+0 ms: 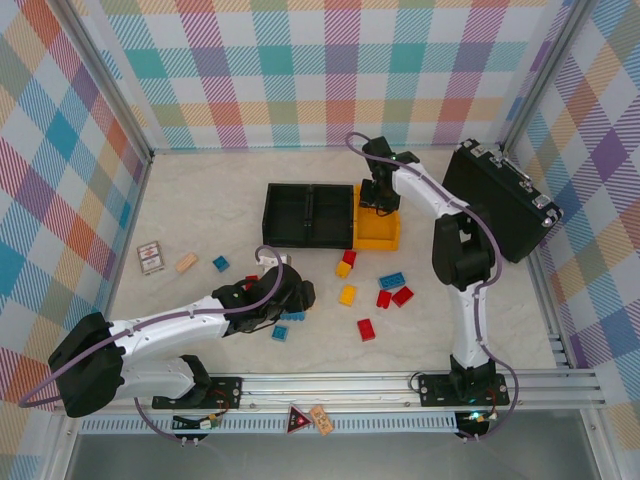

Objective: Sort the legos into containers by color
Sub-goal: Place the lego in the container, then pick up the lego from the center of the table.

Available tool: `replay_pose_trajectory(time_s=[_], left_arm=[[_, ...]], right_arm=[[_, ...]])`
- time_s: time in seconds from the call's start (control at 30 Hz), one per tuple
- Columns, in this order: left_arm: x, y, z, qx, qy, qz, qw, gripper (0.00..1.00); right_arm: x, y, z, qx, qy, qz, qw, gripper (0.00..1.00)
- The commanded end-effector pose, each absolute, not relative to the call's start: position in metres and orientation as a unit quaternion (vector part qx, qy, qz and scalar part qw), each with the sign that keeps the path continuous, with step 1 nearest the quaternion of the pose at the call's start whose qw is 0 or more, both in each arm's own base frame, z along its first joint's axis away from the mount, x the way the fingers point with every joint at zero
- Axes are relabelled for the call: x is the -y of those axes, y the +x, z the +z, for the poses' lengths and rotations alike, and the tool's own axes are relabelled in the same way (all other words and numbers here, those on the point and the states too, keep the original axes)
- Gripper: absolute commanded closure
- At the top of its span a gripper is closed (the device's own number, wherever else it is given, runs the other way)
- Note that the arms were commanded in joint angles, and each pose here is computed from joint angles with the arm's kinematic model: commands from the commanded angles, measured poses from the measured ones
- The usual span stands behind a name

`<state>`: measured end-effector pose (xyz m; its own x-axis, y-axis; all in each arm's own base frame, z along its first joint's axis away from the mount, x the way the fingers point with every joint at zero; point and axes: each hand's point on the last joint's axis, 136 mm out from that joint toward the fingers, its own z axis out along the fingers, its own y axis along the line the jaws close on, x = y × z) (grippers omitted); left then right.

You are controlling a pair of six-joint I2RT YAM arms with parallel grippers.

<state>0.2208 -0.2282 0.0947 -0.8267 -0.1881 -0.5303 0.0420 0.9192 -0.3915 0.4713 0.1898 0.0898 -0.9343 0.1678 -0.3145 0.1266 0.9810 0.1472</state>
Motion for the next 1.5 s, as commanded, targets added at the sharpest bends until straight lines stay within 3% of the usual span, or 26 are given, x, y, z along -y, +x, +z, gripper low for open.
replay_pose_trajectory(time_s=[0.0,0.23,0.6,0.83,1.07,1.47], left_arm=[[0.235,0.225,0.110,-0.928,-0.046,-0.208,0.305,0.33],[0.232,0.226,0.116,-0.925,-0.052,-0.208,0.314,0.33],[0.191,0.216,0.122,-0.929,-0.074,-0.153,0.329,0.33],[0.198,0.214,0.126,-0.935,-0.040,-0.154,0.317,0.33],[0.226,0.203,0.124,-0.933,0.014,-0.215,0.288,0.33],[0.228,0.195,0.109,-0.935,0.012,-0.231,0.268,0.33]], right_arm=[[-0.191,0.470,0.096,-0.982,0.072,0.064,0.160,0.55],[-0.193,0.463,0.135,-0.976,0.065,0.089,0.187,0.53],[-0.196,0.380,0.174,-0.964,0.031,0.170,0.201,0.49],[-0.205,0.323,0.157,-0.969,0.010,0.186,0.164,0.47],[-0.226,0.278,0.118,-0.976,0.001,0.186,0.110,0.45],[-0.267,0.241,0.052,-0.988,-0.020,0.150,0.022,0.38]])
